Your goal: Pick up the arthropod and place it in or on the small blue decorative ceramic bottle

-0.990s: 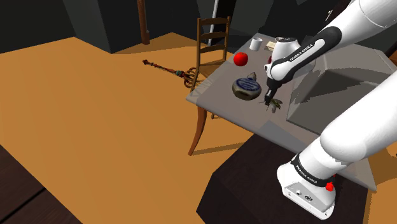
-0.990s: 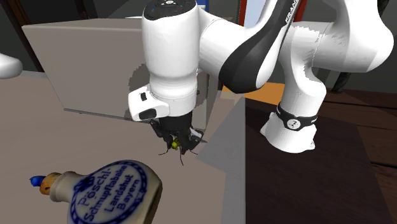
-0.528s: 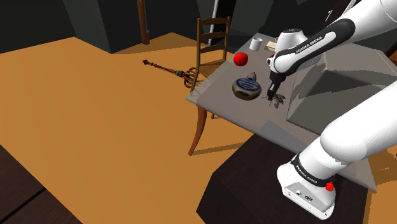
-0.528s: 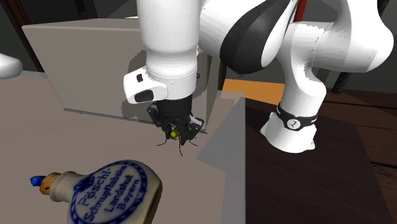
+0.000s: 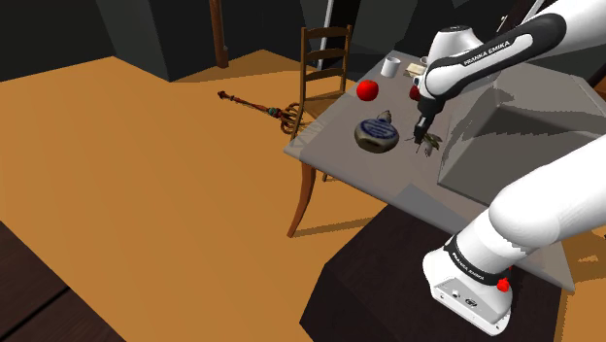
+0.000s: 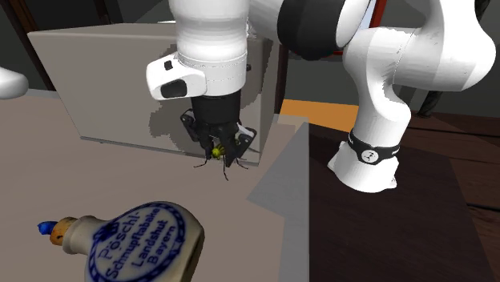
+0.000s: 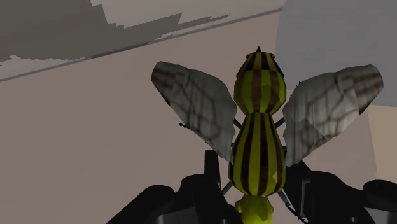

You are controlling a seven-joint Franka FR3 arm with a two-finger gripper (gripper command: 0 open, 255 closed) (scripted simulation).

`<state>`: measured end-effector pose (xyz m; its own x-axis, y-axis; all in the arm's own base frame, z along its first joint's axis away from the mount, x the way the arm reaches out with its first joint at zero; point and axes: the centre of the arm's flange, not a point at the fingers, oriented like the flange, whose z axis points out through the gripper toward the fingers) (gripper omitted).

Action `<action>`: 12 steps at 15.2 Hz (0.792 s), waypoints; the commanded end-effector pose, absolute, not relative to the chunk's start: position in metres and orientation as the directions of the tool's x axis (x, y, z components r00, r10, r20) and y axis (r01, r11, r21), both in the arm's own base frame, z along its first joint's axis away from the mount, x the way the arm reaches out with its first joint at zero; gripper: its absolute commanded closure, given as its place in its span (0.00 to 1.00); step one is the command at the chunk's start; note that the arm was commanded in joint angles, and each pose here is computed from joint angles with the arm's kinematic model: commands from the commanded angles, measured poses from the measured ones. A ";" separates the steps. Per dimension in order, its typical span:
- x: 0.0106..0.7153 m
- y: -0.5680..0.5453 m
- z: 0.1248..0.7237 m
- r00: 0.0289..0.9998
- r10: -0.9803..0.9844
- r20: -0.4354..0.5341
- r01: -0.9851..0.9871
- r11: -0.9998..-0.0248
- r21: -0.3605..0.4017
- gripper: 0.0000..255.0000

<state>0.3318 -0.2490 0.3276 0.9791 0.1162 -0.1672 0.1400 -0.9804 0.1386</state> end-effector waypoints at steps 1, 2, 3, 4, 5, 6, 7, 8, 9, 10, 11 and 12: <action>0.332 -0.248 0.338 0.979 0.116 -0.168 0.140 -0.980 0.138 1.00; 0.332 -0.248 0.343 0.979 0.116 -0.168 0.140 -0.980 0.138 1.00; 0.332 -0.248 0.349 0.979 0.116 -0.168 0.140 -0.980 0.138 1.00; 0.332 -0.248 0.354 0.979 0.116 -0.168 0.140 -0.980 0.138 1.00; 0.332 -0.248 0.359 0.979 0.116 -0.168 0.140 -0.980 0.138 1.00; 0.332 -0.248 0.365 0.979 0.116 -0.168 0.140 -0.980 0.138 1.00; 0.332 -0.248 0.370 0.979 0.116 -0.168 0.140 -0.980 0.138 1.00; 0.332 -0.248 0.375 0.979 0.116 -0.168 0.140 -0.980 0.138 1.00; 0.332 -0.248 0.380 0.979 0.116 -0.168 0.140 -0.980 0.138 1.00; 0.332 -0.248 0.386 0.979 0.116 -0.168 0.140 -0.980 0.138 1.00; 0.332 -0.248 0.391 0.979 0.116 -0.168 0.140 -0.980 0.138 1.00; 0.332 -0.248 0.396 0.979 0.116 -0.168 0.140 -0.980 0.138 1.00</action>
